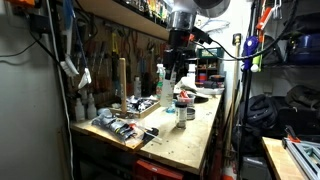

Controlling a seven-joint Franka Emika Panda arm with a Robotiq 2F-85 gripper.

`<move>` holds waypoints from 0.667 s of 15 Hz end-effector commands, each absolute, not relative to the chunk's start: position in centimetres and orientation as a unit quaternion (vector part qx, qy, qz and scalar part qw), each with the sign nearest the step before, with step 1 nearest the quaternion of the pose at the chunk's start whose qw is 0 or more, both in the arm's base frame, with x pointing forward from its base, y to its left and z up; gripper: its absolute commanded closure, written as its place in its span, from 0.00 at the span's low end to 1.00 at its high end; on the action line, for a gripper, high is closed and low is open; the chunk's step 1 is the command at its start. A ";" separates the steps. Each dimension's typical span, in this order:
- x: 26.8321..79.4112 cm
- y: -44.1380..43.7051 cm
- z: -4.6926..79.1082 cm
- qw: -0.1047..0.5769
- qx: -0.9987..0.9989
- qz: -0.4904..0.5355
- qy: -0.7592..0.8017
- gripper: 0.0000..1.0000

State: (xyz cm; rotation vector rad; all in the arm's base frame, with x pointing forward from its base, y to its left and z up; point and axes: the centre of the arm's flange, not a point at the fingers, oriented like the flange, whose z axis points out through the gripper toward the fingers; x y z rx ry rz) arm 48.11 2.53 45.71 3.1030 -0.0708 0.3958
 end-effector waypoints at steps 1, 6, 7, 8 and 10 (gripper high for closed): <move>49.1 7.3 44.6 0.006 0.985 0.170 -0.007 0.69; 53.5 9.9 42.1 0.032 0.985 0.167 -0.017 0.69; 54.3 9.6 41.4 0.032 0.989 0.147 -0.015 0.69; 55.0 9.2 41.0 0.029 0.990 0.134 -0.017 0.69; 56.3 8.3 40.0 0.024 0.993 0.111 -0.026 0.69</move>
